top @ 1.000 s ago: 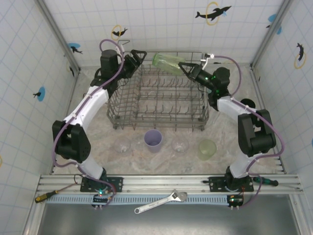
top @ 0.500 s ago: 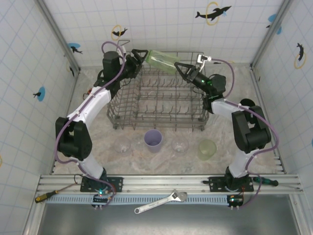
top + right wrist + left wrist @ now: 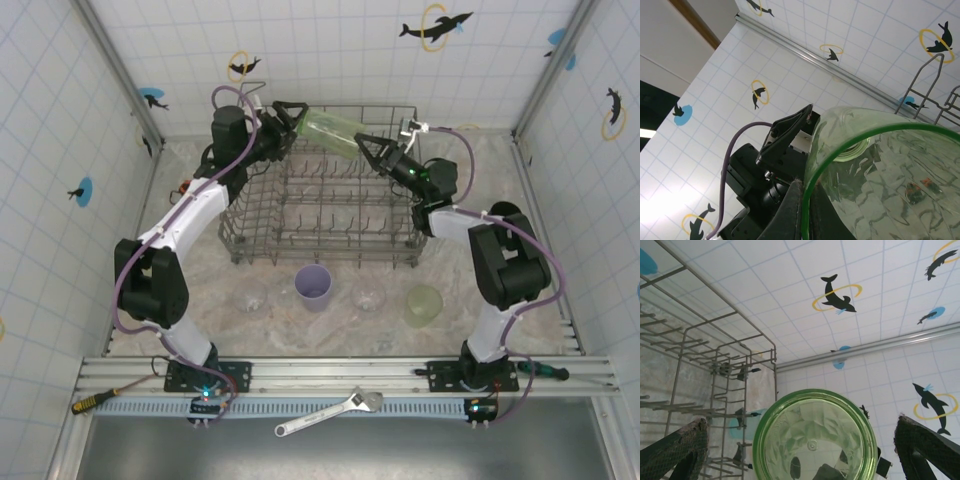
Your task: Load the cups into the dish rack
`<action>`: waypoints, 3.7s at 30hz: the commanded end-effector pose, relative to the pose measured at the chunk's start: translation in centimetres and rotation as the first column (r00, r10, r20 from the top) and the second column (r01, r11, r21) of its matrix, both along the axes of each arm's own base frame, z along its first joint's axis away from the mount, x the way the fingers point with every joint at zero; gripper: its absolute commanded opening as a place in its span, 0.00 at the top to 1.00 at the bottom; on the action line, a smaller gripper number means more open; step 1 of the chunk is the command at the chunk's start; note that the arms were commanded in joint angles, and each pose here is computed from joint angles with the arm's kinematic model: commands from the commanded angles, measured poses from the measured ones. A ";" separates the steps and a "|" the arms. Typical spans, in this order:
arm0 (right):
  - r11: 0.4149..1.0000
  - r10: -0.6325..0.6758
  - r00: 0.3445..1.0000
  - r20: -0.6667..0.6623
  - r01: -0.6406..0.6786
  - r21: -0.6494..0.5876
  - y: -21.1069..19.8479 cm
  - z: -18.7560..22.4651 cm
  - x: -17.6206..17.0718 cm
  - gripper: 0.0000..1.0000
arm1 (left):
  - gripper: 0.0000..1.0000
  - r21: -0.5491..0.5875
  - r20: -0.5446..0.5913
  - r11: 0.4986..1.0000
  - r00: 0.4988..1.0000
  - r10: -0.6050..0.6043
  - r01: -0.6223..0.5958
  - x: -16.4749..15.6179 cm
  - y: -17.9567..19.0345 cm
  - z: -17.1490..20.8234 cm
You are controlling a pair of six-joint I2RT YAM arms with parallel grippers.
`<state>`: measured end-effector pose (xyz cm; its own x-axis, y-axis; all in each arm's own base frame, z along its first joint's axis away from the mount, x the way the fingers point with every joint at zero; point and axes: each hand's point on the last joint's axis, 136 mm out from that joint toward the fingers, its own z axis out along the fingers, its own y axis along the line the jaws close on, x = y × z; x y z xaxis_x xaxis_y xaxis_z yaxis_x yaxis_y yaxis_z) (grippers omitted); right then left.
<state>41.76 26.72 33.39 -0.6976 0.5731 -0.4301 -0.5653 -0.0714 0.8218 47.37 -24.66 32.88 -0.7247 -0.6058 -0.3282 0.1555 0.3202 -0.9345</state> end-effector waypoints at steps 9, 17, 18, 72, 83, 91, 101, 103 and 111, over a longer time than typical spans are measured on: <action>0.998 0.033 0.996 0.085 -0.037 0.041 1.8 1.6 -0.6 1.00 | 0.02 -0.042 0.006 0.998 0.999 -0.050 0.050 -0.4 -0.9 -0.1; 0.997 0.049 0.995 0.088 -0.053 0.050 2.5 1.8 -0.6 1.00 | 0.07 -0.056 0.008 0.997 0.998 -0.060 0.060 -0.7 -1.0 -0.4; 0.997 0.052 0.995 0.088 -0.057 0.049 2.6 1.8 -0.6 1.00 | 0.09 -0.056 0.010 0.997 0.998 -0.060 0.061 -0.7 -1.0 -0.4; 0.316 -0.371 0.907 0.200 0.325 -0.891 -12.5 -8.8 -11.2 0.00 | 1.00 0.613 0.229 0.747 0.963 0.145 -0.258 7.3 1.2 -1.6; 0.244 -0.365 0.914 0.179 0.280 -0.929 -13.8 -11.5 -12.3 0.00 | 1.00 0.706 0.217 0.664 0.968 0.125 -0.244 8.3 1.2 -5.3; 0.211 -0.376 0.911 0.172 0.265 -0.941 -14.7 -12.5 -12.9 0.00 | 1.00 0.758 0.225 0.619 0.973 0.049 -0.207 7.6 -1.9 -7.1; 0.243 -0.383 0.907 0.173 0.280 -0.929 -14.7 -11.9 -13.0 0.00 | 1.00 0.791 0.298 0.547 0.954 0.046 -0.274 7.8 -1.9 -5.6; 0.249 -0.386 0.906 0.174 0.284 -0.926 -14.7 -11.8 -12.8 0.00 | 1.00 0.778 0.320 0.558 0.947 0.043 -0.288 7.5 -2.1 -4.3; 0.264 -0.384 0.909 0.163 0.277 -0.924 -14.3 -11.9 -12.4 0.00 | 1.00 0.760 0.398 0.548 0.917 0.034 -0.350 6.3 -2.1 -0.2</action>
<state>29.04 12.17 21.42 -0.6155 0.0248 -0.7877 -0.2732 0.9308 0.2428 54.40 -27.29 26.58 -0.5018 -0.0706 -0.8621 0.1941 0.9621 -0.1917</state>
